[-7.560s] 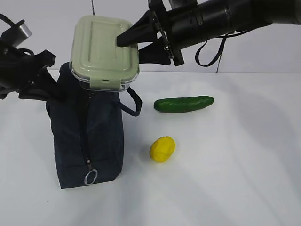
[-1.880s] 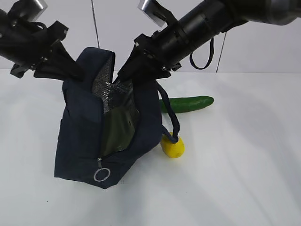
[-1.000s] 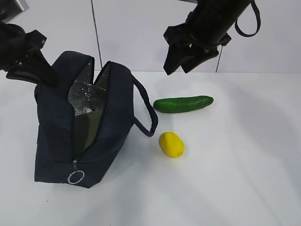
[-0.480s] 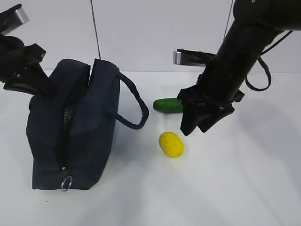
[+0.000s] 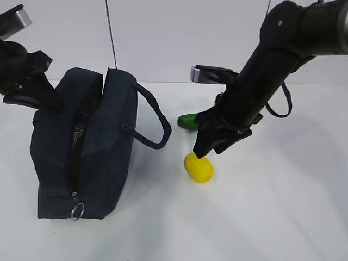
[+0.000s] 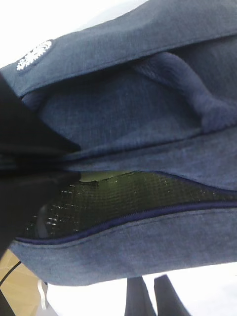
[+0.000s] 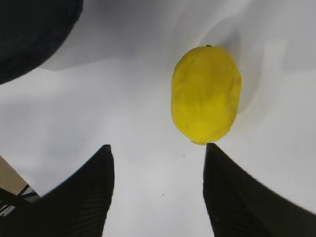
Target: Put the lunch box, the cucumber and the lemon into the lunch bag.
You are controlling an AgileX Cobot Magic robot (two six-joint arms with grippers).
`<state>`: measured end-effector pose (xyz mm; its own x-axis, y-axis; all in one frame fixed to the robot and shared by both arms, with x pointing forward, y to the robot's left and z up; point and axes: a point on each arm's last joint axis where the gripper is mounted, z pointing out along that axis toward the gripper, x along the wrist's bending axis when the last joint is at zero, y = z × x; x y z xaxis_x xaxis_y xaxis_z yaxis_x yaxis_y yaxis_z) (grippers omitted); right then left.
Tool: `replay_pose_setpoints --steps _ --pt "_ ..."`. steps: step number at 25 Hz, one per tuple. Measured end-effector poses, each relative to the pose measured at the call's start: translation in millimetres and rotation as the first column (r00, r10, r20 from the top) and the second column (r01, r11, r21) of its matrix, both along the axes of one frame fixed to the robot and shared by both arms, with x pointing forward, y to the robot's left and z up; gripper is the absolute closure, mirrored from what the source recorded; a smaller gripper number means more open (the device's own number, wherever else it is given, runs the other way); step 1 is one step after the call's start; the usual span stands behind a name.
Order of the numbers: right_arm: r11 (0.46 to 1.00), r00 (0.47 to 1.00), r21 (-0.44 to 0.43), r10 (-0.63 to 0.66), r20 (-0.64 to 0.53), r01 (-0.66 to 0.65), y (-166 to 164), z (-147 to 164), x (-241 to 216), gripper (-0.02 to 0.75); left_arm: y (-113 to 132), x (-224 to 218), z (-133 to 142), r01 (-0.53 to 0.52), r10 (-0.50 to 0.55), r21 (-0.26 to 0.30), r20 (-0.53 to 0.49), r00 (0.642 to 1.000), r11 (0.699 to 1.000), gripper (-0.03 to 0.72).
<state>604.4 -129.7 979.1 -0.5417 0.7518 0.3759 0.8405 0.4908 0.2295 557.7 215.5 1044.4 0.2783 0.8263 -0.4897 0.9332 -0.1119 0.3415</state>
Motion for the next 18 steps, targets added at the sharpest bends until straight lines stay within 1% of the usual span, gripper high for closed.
replay_pose_setpoints --steps 5,11,14,18 --pt "1.0 1.0 -0.006 0.019 -0.016 -0.019 2.6 -25.2 6.9 0.265 0.0 0.0 0.0 0.0 0.0 0.0 0.0 1.0 1.0 0.68" --pt "0.997 0.997 0.003 0.073 -0.023 -0.073 5.4 -47.4 10.9 0.26 -0.4 -0.1 0.2 -0.001 0.001 -0.005 -0.002 1.0 1.0 0.68" --pt "0.997 0.997 0.006 0.073 0.017 -0.073 6.4 -48.5 15.4 0.238 -0.4 -0.3 0.2 0.0 0.0 -0.006 -0.004 1.0 1.0 0.68" --pt "0.999 0.996 0.013 0.044 0.078 -0.045 7.4 -46.4 22.3 0.171 -0.4 -0.3 0.2 0.0 0.0 -0.006 -0.004 1.0 1.0 0.68"
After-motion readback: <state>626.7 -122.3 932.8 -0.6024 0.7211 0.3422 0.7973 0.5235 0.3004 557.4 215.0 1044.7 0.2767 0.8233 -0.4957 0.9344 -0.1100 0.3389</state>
